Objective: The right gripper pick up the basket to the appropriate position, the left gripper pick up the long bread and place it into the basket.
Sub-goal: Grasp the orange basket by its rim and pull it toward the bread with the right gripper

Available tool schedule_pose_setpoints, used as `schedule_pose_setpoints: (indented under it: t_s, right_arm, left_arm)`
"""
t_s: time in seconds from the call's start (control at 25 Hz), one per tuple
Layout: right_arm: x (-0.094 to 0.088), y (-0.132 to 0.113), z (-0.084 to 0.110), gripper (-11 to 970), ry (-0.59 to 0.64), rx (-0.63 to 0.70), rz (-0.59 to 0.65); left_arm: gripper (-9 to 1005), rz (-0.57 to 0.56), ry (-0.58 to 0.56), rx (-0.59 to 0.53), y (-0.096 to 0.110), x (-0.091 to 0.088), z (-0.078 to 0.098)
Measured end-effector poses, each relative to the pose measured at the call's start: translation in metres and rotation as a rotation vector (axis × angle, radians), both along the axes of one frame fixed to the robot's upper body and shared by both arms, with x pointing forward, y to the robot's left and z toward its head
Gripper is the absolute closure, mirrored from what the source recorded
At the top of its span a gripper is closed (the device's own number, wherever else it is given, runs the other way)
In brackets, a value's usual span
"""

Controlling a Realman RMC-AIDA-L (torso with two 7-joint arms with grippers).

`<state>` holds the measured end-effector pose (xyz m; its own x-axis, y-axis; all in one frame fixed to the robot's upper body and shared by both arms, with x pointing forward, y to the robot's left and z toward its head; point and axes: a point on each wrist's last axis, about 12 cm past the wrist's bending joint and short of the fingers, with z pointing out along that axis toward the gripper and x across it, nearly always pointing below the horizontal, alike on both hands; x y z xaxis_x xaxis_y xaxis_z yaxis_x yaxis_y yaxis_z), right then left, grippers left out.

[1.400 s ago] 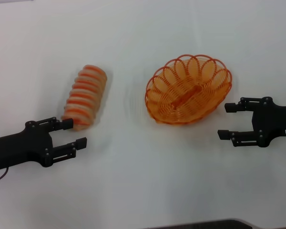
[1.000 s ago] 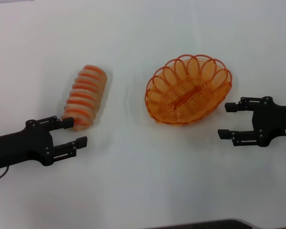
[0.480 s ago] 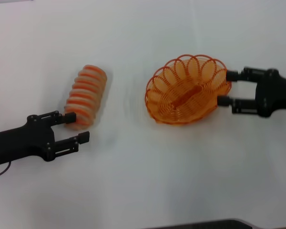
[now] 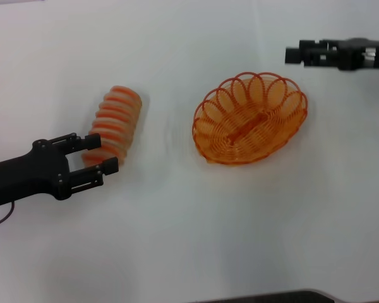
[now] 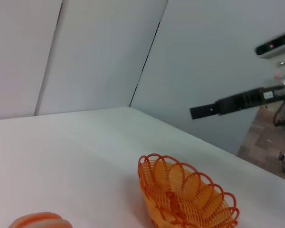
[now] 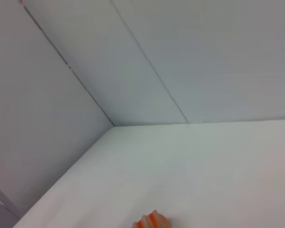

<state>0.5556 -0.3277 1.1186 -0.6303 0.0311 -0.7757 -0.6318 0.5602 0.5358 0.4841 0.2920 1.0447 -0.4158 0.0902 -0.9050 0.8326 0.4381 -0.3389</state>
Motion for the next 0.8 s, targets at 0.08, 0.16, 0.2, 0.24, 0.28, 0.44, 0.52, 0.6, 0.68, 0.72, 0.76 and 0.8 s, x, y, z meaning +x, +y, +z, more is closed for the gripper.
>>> schedule_pose_setpoints:
  t_s: [0.08,0.16,0.2,0.24,0.28,0.44,0.52,0.6,0.68,0.72,0.76,0.8]
  right_arm:
    - [0.009,0.002,0.007,162,0.052,-0.001,-0.003]
    - [0.018,0.002,0.012,162,0.113,-0.021,-0.017]
    - [0.023,0.002,0.015,162,0.142,-0.039,-0.031]
    - [0.026,0.001,0.016,162,0.165,-0.061,-0.043]
    - [0.030,0.001,0.018,162,0.187,-0.085,-0.060]
    - [0.041,0.000,0.022,163,0.231,-0.194,-0.086]
    - [0.044,0.002,0.023,163,0.244,-0.245,-0.078]
    - [0.048,0.006,0.023,164,0.253,-0.299,-0.061]
    - [0.051,0.012,0.022,164,0.256,-0.343,-0.041]
    - [0.053,0.015,0.022,164,0.257,-0.362,-0.028]
    - [0.054,0.018,0.021,164,0.255,-0.378,-0.016]
    - [0.055,0.022,0.021,164,0.254,-0.392,-0.003]
  left_arm:
    - [310,-0.002,0.001,-0.002,-0.001,0.000,0.000]
    - [309,-0.005,0.001,-0.005,-0.002,0.001,0.001]
    - [309,-0.005,0.001,-0.006,-0.002,0.001,0.001]
    - [309,-0.006,0.001,-0.006,-0.002,0.001,0.001]
    - [309,-0.007,0.001,-0.007,-0.003,0.001,0.001]
    - [310,-0.010,-0.002,-0.007,-0.003,0.002,0.001]
    - [310,-0.012,-0.003,-0.007,-0.004,0.002,0.002]
    - [311,-0.014,-0.004,-0.008,-0.005,0.003,0.002]
    - [311,-0.016,-0.006,-0.009,-0.006,0.004,0.002]
    - [311,-0.016,-0.006,-0.009,-0.006,0.005,0.003]
    - [311,-0.016,-0.006,-0.009,-0.007,0.005,0.002]
    - [312,-0.017,-0.007,-0.008,-0.008,0.005,0.002]
